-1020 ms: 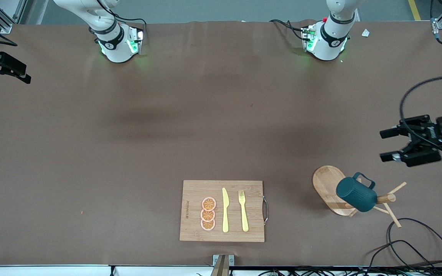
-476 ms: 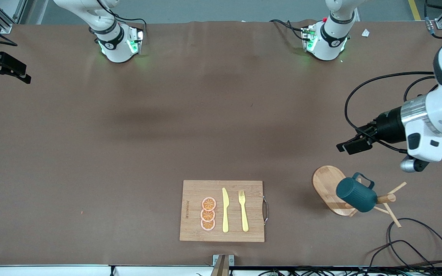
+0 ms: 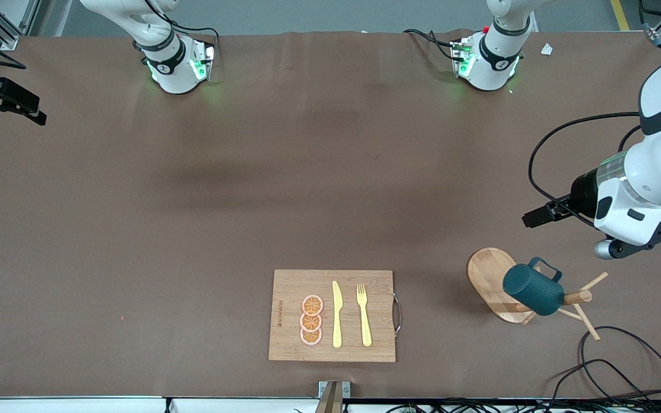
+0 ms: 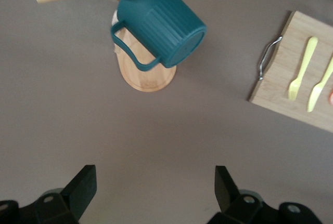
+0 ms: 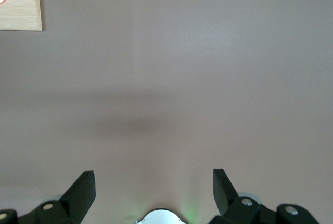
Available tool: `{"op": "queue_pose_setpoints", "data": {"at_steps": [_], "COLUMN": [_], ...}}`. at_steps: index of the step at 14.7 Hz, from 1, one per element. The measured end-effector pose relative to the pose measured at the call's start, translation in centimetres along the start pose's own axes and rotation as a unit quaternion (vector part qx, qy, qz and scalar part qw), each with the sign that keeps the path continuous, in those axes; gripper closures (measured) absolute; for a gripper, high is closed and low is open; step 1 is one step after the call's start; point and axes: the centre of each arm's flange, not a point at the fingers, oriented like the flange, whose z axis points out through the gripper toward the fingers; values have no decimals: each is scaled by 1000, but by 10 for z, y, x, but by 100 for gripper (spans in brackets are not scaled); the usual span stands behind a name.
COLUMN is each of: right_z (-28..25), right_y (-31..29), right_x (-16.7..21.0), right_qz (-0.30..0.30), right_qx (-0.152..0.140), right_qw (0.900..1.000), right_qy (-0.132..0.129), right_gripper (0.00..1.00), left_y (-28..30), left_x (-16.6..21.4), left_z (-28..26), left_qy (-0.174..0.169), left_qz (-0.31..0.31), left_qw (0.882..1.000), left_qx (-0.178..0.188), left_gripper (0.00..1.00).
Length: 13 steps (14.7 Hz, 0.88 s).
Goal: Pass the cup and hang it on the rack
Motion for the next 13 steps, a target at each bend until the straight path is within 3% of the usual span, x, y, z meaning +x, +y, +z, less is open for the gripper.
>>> {"op": "queue_pose_setpoints", "data": {"at_steps": [7,10,13], "right_z": [0,0,0], "right_y": [0,0,0], "right_x": [0,0,0], "right_qz": [0,0,0], "right_qx": [0,0,0], "right_qw": [1000,1000,1000], "right_qy": [0,0,0], "right_gripper": [0,0,0], "left_y": [-39,-52,-72], "left_x": [-20,-39,-49], "left_z": [-71,-96,-109], "left_qy": [58,61,53], "left_qz": [75,97,117], "left_qw": [994,990,990], "left_qx": [47,80,66], "left_gripper": [0,0,0]}}
